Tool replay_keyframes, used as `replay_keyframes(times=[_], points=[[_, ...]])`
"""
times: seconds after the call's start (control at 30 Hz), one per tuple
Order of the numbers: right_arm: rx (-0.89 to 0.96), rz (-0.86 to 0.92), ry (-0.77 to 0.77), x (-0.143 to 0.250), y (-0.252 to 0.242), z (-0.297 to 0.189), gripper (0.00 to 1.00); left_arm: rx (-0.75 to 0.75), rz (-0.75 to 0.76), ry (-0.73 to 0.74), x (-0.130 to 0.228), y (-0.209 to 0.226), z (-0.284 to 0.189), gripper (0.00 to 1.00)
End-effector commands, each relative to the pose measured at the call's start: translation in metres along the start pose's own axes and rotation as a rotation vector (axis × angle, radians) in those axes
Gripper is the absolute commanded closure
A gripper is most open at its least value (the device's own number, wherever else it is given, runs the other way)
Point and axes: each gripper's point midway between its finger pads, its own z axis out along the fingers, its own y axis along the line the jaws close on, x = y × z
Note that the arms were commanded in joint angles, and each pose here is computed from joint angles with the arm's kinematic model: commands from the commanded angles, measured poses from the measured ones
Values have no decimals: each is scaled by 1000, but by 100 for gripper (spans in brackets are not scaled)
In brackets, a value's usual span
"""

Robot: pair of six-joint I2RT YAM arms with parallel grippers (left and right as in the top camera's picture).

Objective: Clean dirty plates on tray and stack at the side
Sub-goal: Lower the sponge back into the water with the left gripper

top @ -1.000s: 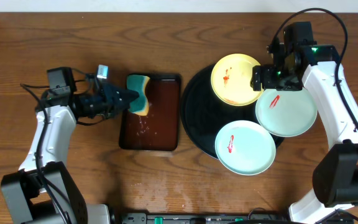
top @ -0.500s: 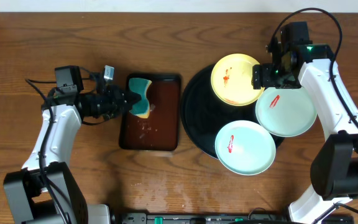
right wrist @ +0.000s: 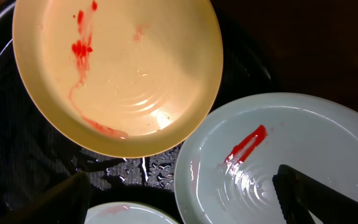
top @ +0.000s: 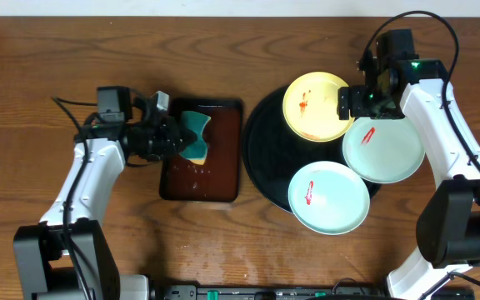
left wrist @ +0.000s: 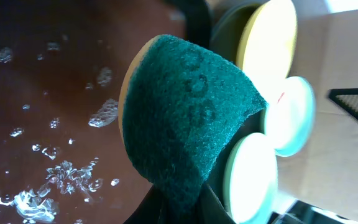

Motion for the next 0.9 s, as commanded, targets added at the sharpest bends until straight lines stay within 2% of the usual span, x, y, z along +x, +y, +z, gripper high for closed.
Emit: replay_keyframes(times=[0.0, 0.53, 0.67, 0.87], points=[[8, -16, 14, 4, 2, 3, 7, -97, 50, -3, 4, 8, 7, 92], [8, -16, 18, 6, 2, 4, 8, -418, 154, -7, 18, 32, 28, 92], [8, -16, 18, 6, 2, 4, 8, -424, 158, -7, 18, 31, 29, 92], [9, -16, 18, 6, 1, 4, 8, -423, 160, -9, 17, 32, 32, 83]])
